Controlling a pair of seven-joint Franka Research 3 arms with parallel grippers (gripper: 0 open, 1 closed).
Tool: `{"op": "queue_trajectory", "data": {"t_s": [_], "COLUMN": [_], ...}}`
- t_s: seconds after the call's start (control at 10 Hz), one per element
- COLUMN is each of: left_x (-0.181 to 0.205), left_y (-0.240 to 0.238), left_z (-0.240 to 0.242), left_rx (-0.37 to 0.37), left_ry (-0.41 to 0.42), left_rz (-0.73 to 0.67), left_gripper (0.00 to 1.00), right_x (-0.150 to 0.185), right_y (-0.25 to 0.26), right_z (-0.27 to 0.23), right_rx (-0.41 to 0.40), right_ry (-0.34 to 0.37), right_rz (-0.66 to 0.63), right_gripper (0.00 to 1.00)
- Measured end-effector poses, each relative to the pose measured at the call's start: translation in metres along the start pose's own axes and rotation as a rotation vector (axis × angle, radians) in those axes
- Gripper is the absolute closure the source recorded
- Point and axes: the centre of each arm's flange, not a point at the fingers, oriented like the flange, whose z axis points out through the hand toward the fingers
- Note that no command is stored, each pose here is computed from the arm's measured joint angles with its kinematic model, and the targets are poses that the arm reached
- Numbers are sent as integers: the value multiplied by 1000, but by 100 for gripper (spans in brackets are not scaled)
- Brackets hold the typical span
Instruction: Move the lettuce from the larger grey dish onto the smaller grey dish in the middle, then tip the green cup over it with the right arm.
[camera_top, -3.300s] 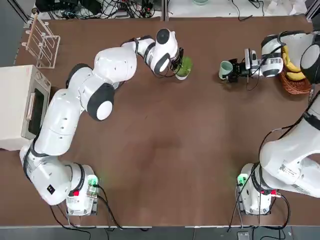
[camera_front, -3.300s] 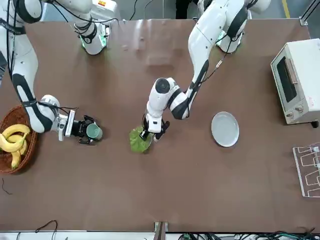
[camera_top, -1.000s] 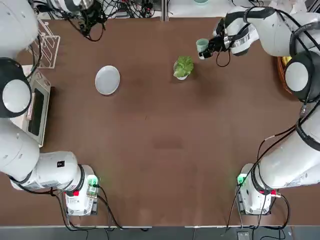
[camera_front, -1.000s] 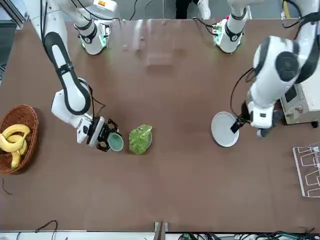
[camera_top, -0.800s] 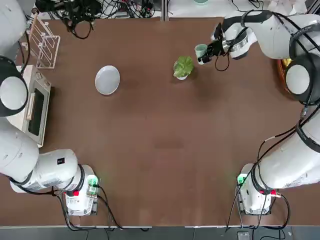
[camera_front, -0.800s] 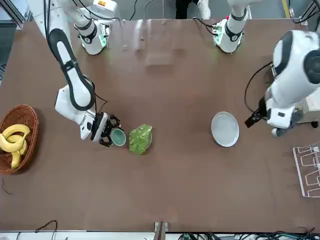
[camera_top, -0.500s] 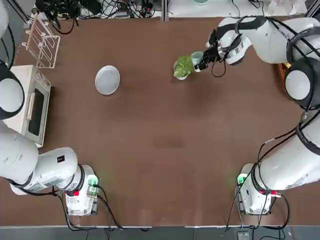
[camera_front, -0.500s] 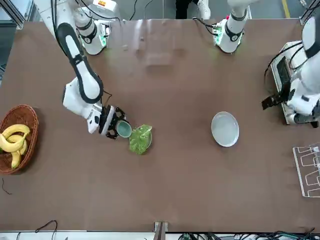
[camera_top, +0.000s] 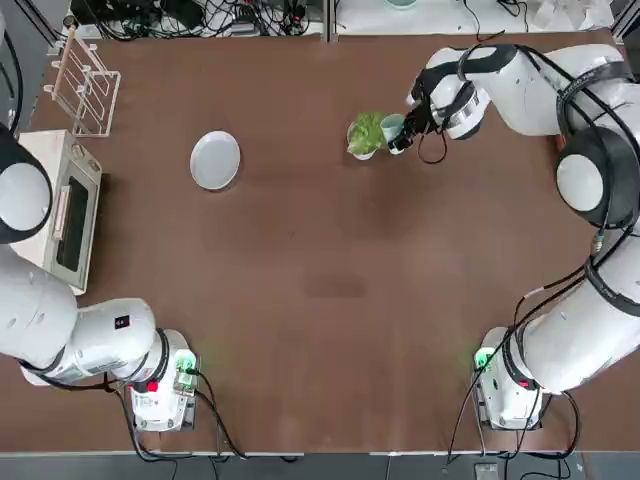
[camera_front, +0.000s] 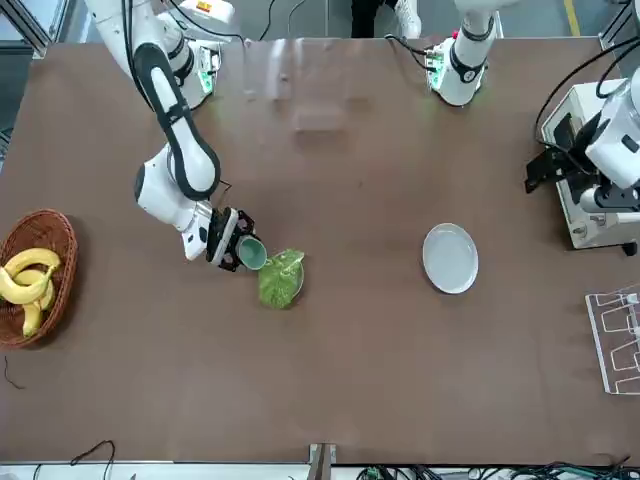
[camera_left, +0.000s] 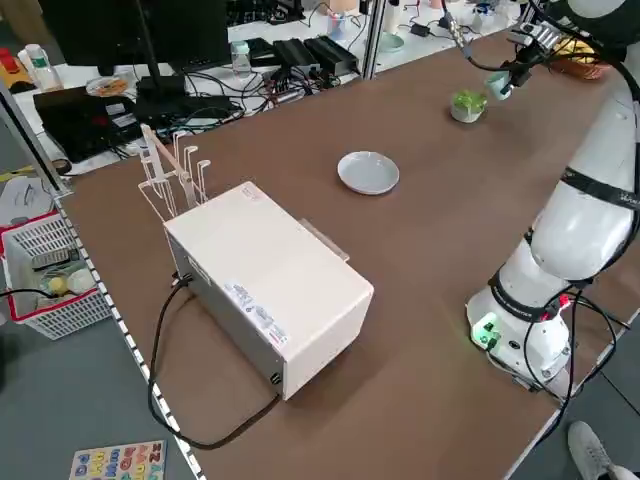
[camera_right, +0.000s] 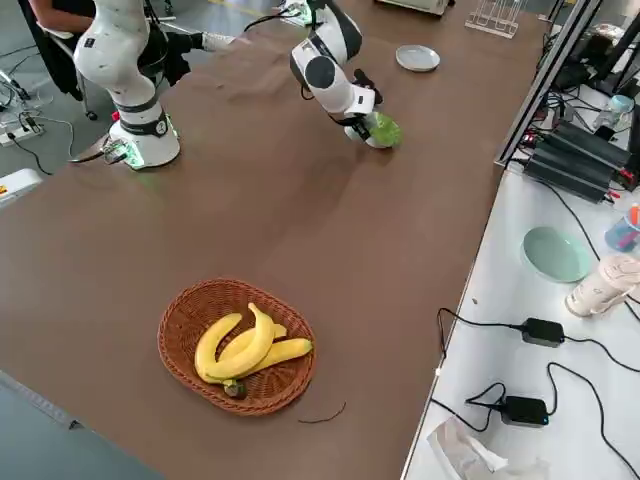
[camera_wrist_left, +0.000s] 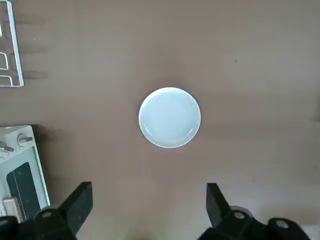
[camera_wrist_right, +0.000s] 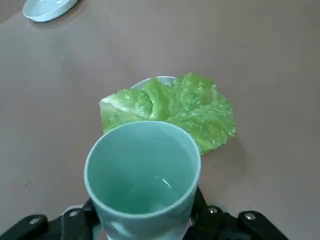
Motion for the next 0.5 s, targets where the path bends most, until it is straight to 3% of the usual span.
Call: {"op": "queue_trajectory", "data": {"t_s": [0.3,0.5], "left_x": [5,8], "left_y": [-12,-21], "left_z": [6,11], "left_rx": [-1,-3], "left_ry": [-11,-20], "left_rz": [-21,-37], "left_gripper": [0,0], "right_x": [13,25], "right_y": [-4,-1], "right_z": [-8,-15], "right_rx": [-15,-27], "right_ry": [-6,-1], "right_rz": [133,153], "right_gripper": [31,32]}}
